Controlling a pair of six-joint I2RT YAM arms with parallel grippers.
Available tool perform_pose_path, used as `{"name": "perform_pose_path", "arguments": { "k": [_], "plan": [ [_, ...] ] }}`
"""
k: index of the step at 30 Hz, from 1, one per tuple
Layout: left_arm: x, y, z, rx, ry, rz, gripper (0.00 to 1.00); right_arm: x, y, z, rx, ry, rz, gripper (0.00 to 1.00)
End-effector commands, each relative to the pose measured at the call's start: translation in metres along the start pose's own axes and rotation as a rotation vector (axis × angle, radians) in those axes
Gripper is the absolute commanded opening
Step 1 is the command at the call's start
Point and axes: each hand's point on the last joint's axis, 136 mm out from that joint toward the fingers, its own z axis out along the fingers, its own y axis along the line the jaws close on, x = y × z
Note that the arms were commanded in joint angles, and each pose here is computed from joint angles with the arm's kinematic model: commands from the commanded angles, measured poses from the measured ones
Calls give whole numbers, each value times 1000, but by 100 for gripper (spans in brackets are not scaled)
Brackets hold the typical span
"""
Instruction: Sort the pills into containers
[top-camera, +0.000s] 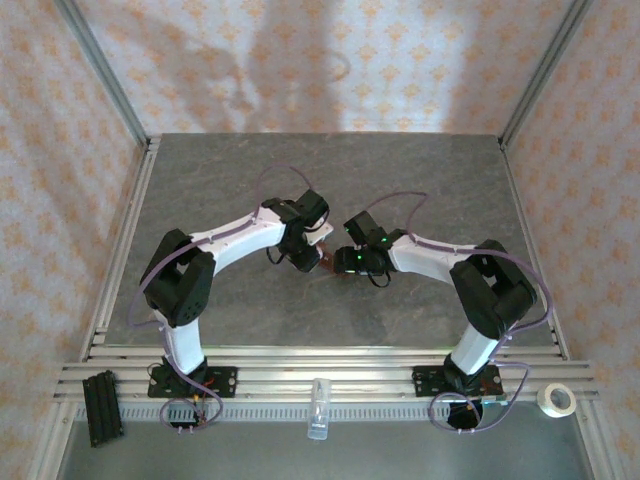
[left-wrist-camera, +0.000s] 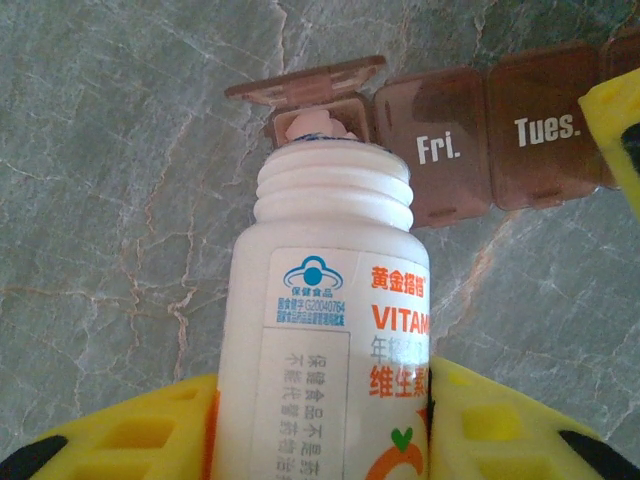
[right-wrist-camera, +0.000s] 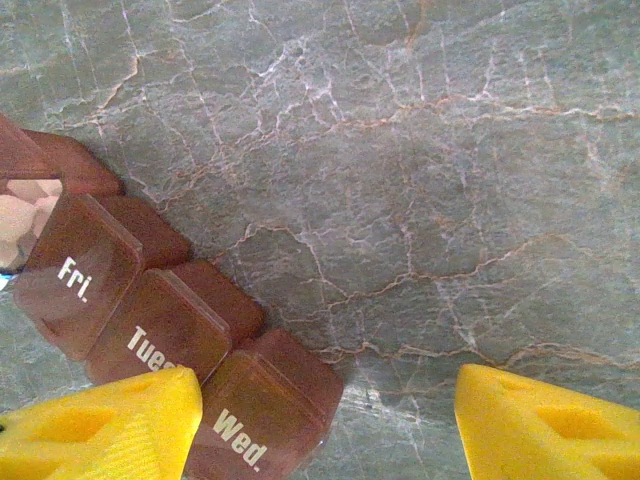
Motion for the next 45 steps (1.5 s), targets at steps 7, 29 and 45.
{"name": "perform_pose_path", "arguments": {
  "k": [7, 29, 45],
  "plan": [
    [-2, -3, 0, -1, -107, -39, 0, 24, -25, 10, 97, 65, 5, 69],
    [-3, -10, -10, 62, -381, -152, 0, 27, -27, 12, 106, 77, 7, 69],
    [-6, -13, -23, 98, -543, -147, 0, 27, -27, 11, 110, 78, 12, 68]
  ]
}}
